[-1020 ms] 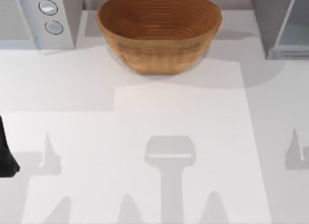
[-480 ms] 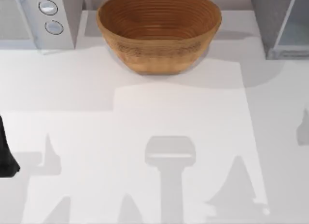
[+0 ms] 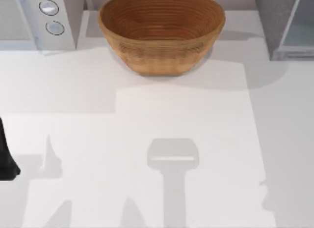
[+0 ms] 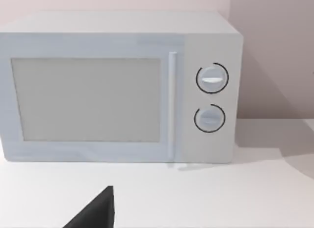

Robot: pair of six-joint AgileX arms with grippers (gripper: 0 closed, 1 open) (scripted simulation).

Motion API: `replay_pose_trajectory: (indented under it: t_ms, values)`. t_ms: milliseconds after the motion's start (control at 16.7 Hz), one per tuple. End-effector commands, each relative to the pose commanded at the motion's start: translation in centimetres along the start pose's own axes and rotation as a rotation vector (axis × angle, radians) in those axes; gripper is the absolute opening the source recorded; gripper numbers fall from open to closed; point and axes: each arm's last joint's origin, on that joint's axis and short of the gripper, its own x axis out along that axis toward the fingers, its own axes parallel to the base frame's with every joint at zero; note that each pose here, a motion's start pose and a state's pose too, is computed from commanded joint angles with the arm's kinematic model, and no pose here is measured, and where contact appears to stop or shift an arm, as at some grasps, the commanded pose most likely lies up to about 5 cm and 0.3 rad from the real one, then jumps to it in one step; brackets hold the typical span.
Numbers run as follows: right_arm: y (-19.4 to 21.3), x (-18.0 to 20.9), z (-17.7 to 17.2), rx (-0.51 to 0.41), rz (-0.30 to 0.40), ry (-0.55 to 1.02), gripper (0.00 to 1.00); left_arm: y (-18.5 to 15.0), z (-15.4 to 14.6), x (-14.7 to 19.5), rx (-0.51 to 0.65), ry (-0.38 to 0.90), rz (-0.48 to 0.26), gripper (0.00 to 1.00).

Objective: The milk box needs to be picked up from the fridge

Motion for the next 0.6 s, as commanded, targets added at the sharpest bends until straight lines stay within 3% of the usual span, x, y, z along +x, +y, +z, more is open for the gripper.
replay_pose_trajectory:
  t_ms: [600]
  values:
    - [-1.25,0.34,-1.34,-0.010,0.005,-0.021,1.00,0.00,0.00,0.00,0.000,0.000,0.000,1.00]
